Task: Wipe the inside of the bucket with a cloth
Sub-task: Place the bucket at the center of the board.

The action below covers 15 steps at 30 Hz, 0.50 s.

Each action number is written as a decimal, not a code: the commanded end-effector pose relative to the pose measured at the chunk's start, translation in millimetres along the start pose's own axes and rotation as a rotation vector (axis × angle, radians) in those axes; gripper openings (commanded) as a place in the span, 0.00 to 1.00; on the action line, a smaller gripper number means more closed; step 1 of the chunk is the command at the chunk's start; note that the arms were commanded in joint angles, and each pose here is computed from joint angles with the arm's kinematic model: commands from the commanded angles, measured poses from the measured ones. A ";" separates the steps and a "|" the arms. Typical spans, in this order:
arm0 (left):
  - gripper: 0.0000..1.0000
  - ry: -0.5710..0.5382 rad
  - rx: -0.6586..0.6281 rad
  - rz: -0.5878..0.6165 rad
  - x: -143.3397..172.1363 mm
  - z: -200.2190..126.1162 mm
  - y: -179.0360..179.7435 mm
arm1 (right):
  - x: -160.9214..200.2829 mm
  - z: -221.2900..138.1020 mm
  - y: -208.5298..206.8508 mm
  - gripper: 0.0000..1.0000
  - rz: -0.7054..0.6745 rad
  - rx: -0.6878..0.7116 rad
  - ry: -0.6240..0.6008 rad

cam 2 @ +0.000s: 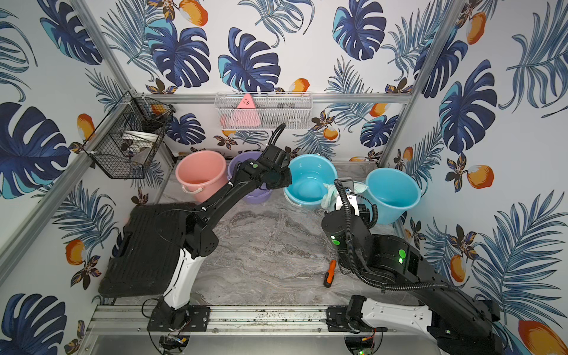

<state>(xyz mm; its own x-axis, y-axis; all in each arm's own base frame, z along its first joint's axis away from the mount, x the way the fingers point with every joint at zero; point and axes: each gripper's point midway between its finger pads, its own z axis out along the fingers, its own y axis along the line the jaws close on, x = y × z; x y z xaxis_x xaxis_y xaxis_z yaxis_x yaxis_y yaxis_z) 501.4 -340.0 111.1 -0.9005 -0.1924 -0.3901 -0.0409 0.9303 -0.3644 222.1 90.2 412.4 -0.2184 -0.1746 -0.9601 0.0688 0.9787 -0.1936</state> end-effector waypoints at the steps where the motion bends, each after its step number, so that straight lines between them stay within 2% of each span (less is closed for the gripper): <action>1: 0.00 -0.075 0.030 -0.058 -21.1 7.3 -3.8 | 1.7 -0.9 -0.9 0.00 0.013 -0.007 0.010; 9: 0.02 -0.076 -0.031 -0.111 -24.1 18.0 19.0 | 3.9 -2.2 -1.1 0.00 0.019 -0.022 0.025; 15: 0.13 -0.065 -0.062 -0.138 -24.6 18.4 34.8 | 2.7 -2.9 -0.5 0.00 0.020 -0.030 0.030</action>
<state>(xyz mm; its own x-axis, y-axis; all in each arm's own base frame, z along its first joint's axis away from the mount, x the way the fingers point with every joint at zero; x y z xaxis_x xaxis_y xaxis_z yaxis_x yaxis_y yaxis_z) 520.8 -311.6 85.5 -0.8795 -0.2984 -0.3709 -0.1701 0.9247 -0.3406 219.7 91.2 411.2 -0.2378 -0.1551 -0.9588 0.0422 0.9846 -0.1697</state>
